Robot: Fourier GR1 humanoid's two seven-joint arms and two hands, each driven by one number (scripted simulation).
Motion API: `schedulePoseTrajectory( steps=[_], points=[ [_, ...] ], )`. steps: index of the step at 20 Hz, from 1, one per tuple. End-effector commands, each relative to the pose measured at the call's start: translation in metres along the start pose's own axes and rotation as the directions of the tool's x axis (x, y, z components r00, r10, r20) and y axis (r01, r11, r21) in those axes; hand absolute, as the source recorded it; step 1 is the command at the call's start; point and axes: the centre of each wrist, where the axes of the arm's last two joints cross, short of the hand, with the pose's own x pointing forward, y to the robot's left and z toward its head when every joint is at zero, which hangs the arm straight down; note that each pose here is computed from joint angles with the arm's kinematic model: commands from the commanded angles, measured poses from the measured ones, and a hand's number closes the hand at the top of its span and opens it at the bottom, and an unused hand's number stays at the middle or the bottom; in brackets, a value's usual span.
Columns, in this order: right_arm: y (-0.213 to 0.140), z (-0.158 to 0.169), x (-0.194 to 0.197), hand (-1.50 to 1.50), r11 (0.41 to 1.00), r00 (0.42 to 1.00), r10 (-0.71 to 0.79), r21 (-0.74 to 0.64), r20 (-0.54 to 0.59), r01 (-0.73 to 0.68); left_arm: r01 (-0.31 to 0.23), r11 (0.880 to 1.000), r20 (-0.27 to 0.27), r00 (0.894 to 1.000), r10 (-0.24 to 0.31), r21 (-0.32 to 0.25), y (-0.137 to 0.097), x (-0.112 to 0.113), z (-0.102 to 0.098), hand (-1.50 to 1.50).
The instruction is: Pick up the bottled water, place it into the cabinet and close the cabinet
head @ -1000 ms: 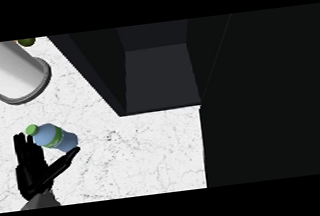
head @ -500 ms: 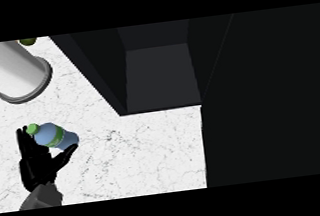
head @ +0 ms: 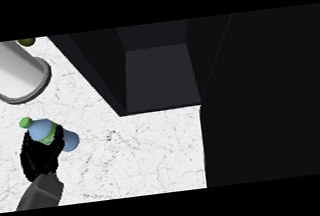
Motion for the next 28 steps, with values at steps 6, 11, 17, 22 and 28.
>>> schedulePoseTrajectory(
  steps=[6,11,17,22,28],
  points=[
    [0.010,-0.010,0.026,-1.50,1.000,0.998,-0.013,0.012,0.069,0.012,0.038,0.999,0.146,0.988,-0.039,0.007,0.001,0.006,-0.007,1.50],
    [0.004,-0.009,0.023,-1.50,1.000,0.997,0.003,0.005,0.077,-0.003,-0.017,0.964,0.035,0.999,0.027,-0.267,-0.049,-0.021,0.011,1.50],
    [0.006,-0.013,0.029,-1.50,1.000,0.996,0.008,0.007,0.093,-0.009,-0.063,0.895,-0.058,0.997,0.042,-0.443,-0.091,-0.034,0.035,1.50],
    [0.007,-0.016,0.022,-1.50,1.000,0.996,0.026,-0.001,0.083,-0.026,-0.069,0.844,-0.060,0.997,0.044,-0.532,-0.134,-0.018,0.030,1.50],
    [0.008,-0.015,0.017,-1.50,1.000,0.996,0.007,-0.028,0.085,-0.004,-0.098,0.793,-0.045,0.995,0.089,-0.602,-0.177,0.014,0.050,1.50]
  ],
)
